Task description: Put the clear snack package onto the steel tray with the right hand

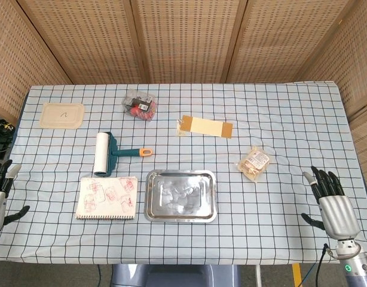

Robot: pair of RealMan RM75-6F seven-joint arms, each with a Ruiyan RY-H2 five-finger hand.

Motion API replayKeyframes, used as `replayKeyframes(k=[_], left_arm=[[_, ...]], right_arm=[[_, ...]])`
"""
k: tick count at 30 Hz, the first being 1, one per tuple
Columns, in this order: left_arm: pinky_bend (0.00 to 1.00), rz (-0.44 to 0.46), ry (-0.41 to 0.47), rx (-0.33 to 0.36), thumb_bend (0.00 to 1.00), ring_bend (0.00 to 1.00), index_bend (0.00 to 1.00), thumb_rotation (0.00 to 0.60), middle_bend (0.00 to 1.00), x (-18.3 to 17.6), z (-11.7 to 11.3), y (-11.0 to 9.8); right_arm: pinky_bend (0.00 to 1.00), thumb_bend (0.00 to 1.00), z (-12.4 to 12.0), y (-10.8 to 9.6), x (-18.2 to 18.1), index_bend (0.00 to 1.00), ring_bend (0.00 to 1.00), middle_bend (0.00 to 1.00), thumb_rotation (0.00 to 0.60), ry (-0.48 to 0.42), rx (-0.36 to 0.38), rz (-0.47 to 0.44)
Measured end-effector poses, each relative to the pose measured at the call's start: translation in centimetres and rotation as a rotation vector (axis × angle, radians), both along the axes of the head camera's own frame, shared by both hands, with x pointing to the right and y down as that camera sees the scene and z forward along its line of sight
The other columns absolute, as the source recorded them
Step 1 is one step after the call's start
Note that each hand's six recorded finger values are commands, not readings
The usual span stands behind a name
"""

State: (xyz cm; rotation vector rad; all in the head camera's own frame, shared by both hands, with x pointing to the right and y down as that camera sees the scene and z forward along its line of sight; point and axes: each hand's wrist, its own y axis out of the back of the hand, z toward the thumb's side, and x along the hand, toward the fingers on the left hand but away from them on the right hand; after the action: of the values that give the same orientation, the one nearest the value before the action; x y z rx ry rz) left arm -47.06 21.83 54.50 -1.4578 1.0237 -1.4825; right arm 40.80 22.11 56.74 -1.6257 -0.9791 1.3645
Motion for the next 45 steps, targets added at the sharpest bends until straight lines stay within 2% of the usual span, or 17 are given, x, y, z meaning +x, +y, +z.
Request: replayKeyframes(k=[4,11,16,24,33,37,40,42,43,45], left_arm=[[0.0,0.0,-0.006,-0.007,0.02,0.0,0.0,0.6,0.0,0.0,0.2,0.0],[0.0,-0.008,-0.01,-0.016,0.02,0.0,0.0,0.6,0.0,-0.2,0.5,-0.1],[0.0,-0.019,-0.008,-0.024,0.02,0.0,0.0,0.6,0.0,-0.6,0.7,-0.2],[0.0,-0.029,-0.002,-0.04,0.02,0.0,0.0,0.6,0.0,-0.9,1.1,-0.3],[0.0,-0.03,0.005,-0.05,0.02,0.0,0.0,0.6,0.0,-0.8,1.3,-0.3],[0.0,-0.03,0.006,-0.063,0.02,0.0,0.0,0.6,0.0,-0.8,1.6,-0.3],[0.0,-0.03,0.013,-0.072,0.02,0.0,0.0,0.6,0.0,-0.8,1.7,-0.3],[0.0,-0.03,0.015,-0.075,0.02,0.0,0.0,0.6,0.0,-0.8,1.8,-0.3],[0.0,-0.03,0.015,-0.076,0.02,0.0,0.0,0.6,0.0,-0.8,1.8,-0.3],[0.0,-0.03,0.018,-0.077,0.02,0.0,0.0,0.6,0.0,-0.8,1.8,-0.3]], right_arm=[[0.0,0.07,1.5,-1.9,-1.0,0.05,0.0,0.0,0.6,-0.011,-0.048,-0.014],[0.0,0.09,5.9,-6.7,-3.5,0.12,0.0,0.0,0.6,-0.027,-0.157,0.01],[0.0,0.1,8.9,-9.4,-5.1,0.14,0.0,0.0,0.6,0.001,-0.2,0.022],[0.0,0.11,12.5,-10.3,-6.1,0.14,0.0,0.0,0.6,0.068,-0.296,0.041],[0.0,0.12,15.0,-11.1,-8.1,0.14,0.0,0.0,0.6,0.082,-0.317,0.024],[0.01,0.13,15.8,-11.3,-8.6,0.19,0.0,0.0,0.6,0.098,-0.318,0.013],[0.12,0.16,16.4,-11.5,-8.7,0.25,0.0,0.04,0.6,0.12,-0.31,0.009],[0.2,0.19,16.9,-11.7,-8.6,0.32,0.03,0.1,0.6,0.139,-0.301,0.005],[0.23,0.21,17.1,-11.8,-8.6,0.35,0.07,0.14,0.6,0.146,-0.297,0.003],[0.37,0.27,17.5,-11.8,-8.6,0.49,0.22,0.29,0.6,0.159,-0.284,-0.001]])
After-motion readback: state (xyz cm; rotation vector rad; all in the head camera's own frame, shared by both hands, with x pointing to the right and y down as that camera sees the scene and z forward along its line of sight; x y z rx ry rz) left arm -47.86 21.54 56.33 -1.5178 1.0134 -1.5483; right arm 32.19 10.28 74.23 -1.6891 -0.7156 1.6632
